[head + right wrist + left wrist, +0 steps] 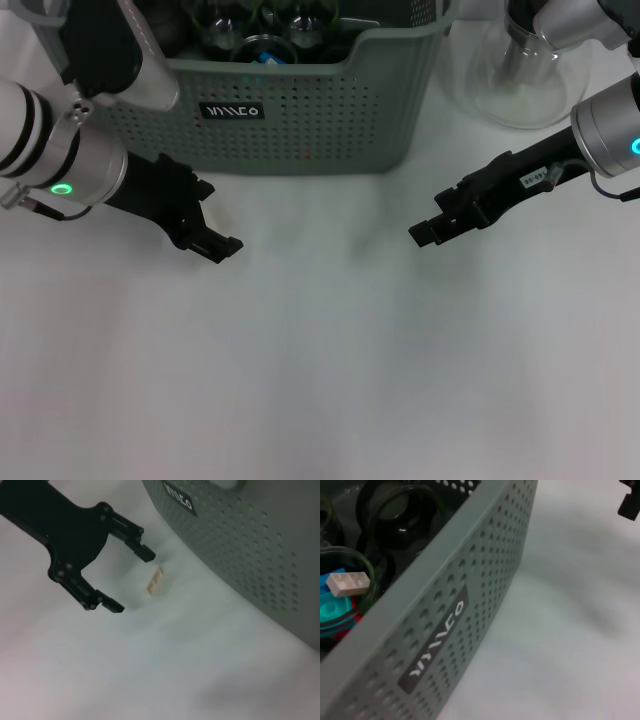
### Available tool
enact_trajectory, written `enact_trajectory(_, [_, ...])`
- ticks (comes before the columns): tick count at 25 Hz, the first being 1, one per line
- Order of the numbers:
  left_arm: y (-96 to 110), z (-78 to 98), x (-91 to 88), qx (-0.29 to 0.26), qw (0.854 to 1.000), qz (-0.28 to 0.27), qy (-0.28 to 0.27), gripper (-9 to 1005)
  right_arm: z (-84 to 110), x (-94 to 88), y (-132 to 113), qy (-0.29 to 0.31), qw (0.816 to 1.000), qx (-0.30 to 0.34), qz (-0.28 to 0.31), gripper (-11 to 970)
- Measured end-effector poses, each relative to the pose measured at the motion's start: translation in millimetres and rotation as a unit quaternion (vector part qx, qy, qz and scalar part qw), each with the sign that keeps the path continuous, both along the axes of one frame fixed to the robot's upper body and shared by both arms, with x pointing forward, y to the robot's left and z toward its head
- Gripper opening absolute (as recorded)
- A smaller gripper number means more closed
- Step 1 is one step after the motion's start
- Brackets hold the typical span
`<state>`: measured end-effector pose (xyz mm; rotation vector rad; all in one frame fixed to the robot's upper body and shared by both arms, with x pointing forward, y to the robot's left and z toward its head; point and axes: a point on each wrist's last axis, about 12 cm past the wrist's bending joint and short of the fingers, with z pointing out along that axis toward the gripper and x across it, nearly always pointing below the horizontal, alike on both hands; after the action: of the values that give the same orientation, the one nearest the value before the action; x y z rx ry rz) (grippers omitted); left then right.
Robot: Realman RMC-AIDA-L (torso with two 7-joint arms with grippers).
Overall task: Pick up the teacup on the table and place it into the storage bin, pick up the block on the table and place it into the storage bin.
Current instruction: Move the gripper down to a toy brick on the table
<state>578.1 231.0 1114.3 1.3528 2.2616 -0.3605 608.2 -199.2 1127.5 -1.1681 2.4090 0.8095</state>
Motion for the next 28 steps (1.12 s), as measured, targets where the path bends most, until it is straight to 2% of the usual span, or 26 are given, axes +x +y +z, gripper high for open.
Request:
enact_trajectory(8, [1.3, -4.1, 7.2, 0.024, 0.999, 0.026, -0.011, 879, -0.6, 0.0, -0.6, 0.0, 1.0, 0.0, -0.003, 778])
enact_trajectory(18, [-6.0, -14.8, 8.6, 0.054, 0.998, 0.026, -0.004, 880, -2.3, -1.0, -2.3, 0.0, 1.0, 0.0, -0.004, 778])
enact_trajectory(28, [-7.8, -17.6, 9.8, 0.06, 0.998, 0.026, -0.005, 875, -3.6, -1.9, -3.3, 0.001, 1.0, 0.0, -0.004, 777])
